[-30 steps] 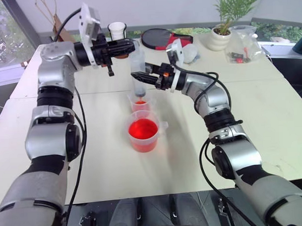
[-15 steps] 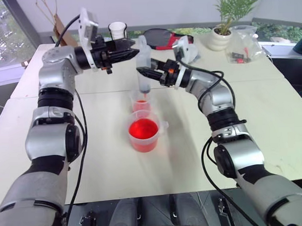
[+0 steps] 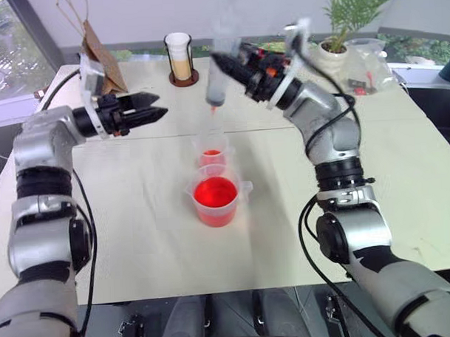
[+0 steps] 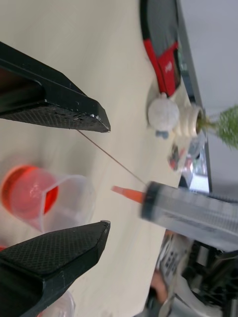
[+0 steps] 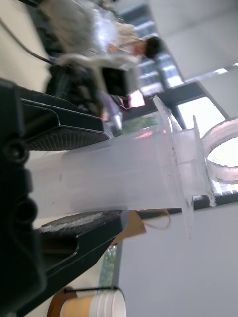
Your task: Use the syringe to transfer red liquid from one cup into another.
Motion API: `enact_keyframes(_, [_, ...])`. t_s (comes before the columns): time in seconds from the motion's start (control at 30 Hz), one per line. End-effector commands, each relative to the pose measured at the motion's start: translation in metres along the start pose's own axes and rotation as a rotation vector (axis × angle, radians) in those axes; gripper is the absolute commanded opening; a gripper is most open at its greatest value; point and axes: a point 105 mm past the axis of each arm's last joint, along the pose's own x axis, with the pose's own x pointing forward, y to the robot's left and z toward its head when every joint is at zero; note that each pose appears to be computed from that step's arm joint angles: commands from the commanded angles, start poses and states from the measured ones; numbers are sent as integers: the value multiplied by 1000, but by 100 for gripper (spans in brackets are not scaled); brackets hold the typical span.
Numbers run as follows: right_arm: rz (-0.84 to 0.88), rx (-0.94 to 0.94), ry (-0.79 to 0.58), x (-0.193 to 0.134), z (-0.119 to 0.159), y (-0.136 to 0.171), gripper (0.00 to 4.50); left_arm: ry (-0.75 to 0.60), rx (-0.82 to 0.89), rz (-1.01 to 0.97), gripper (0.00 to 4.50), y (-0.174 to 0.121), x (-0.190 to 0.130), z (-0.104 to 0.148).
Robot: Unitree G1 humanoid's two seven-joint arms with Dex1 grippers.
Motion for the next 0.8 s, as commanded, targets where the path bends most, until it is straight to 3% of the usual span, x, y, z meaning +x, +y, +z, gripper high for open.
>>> enact_keyframes(0.03, [-146, 105, 37, -26, 51, -24, 141, -1, 36, -59, 288, -30, -3, 15])
enact_keyframes(0.17, [-474, 312, 289, -81, 50, -69, 141, 59, 3, -107, 288, -63, -8, 5])
enact_keyframes(0.23, [-560, 396, 392, -110, 41, -75, 141, 111, -1, -117, 288, -74, -10, -6])
enact_keyframes(0.37, [-756, 528, 609, -165, 0, -84, 141, 192, -16, -134, 288, -87, -7, -27])
enact_keyframes(0.47, [-853, 595, 755, -199, -33, -82, 141, 168, -53, -119, 288, -84, -1, -35])
enact_keyframes(0.6, [-869, 645, 839, -215, -58, -76, 141, 217, -60, -116, 288, -84, -1, -51])
enact_keyframes(0.8, [-891, 697, 899, -224, -80, -72, 141, 214, -48, -101, 288, -78, -1, -51])
